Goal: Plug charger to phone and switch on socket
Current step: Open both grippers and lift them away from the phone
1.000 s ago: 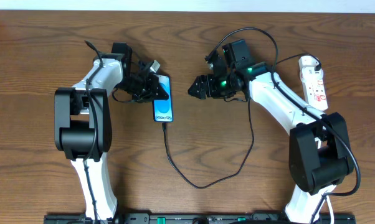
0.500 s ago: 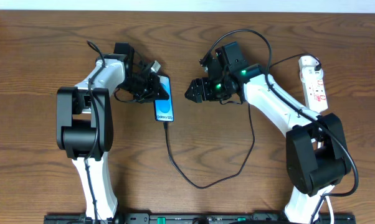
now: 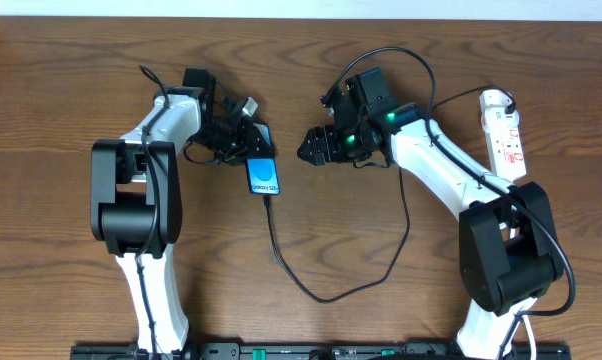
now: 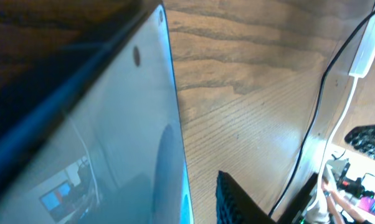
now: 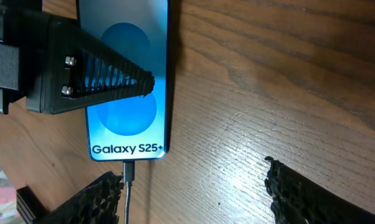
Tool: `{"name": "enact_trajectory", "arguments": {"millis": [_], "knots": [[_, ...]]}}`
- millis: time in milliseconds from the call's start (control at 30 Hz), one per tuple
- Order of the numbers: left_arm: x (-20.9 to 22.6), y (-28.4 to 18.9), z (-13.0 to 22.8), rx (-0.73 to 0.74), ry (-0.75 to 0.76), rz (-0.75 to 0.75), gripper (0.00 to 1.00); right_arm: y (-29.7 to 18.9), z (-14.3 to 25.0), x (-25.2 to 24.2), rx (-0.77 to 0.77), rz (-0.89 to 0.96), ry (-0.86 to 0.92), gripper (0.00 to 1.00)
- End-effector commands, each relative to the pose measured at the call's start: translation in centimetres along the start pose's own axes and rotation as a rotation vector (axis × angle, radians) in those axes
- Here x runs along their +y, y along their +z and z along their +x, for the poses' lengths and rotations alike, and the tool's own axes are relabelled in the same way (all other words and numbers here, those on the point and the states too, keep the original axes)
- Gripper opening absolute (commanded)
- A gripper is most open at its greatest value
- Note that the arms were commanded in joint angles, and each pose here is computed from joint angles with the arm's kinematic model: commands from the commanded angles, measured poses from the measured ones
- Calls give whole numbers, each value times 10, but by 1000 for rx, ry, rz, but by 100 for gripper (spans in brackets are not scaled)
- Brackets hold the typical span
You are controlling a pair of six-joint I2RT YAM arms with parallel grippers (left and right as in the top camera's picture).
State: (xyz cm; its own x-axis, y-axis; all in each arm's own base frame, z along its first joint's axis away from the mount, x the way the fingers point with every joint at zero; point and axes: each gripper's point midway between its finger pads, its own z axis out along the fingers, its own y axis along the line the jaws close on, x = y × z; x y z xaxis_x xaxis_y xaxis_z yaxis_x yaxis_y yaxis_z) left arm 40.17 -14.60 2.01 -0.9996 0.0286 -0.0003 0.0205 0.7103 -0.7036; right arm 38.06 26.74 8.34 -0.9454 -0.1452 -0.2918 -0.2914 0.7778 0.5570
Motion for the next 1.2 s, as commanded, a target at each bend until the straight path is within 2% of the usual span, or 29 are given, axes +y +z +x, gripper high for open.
{"name": "enact_trajectory", "arguments": {"millis": [0, 367, 1167], "knots": [[2, 4, 3, 14, -9, 4, 33, -8, -4, 8, -20, -4, -32, 74], [14, 3, 2, 7, -37, -59, 51, -8, -5, 8, -21, -2, -32, 74], [66, -8, 0, -34, -175, -370, 51, -8, -6, 3, -30, 25, -31, 76]]}}
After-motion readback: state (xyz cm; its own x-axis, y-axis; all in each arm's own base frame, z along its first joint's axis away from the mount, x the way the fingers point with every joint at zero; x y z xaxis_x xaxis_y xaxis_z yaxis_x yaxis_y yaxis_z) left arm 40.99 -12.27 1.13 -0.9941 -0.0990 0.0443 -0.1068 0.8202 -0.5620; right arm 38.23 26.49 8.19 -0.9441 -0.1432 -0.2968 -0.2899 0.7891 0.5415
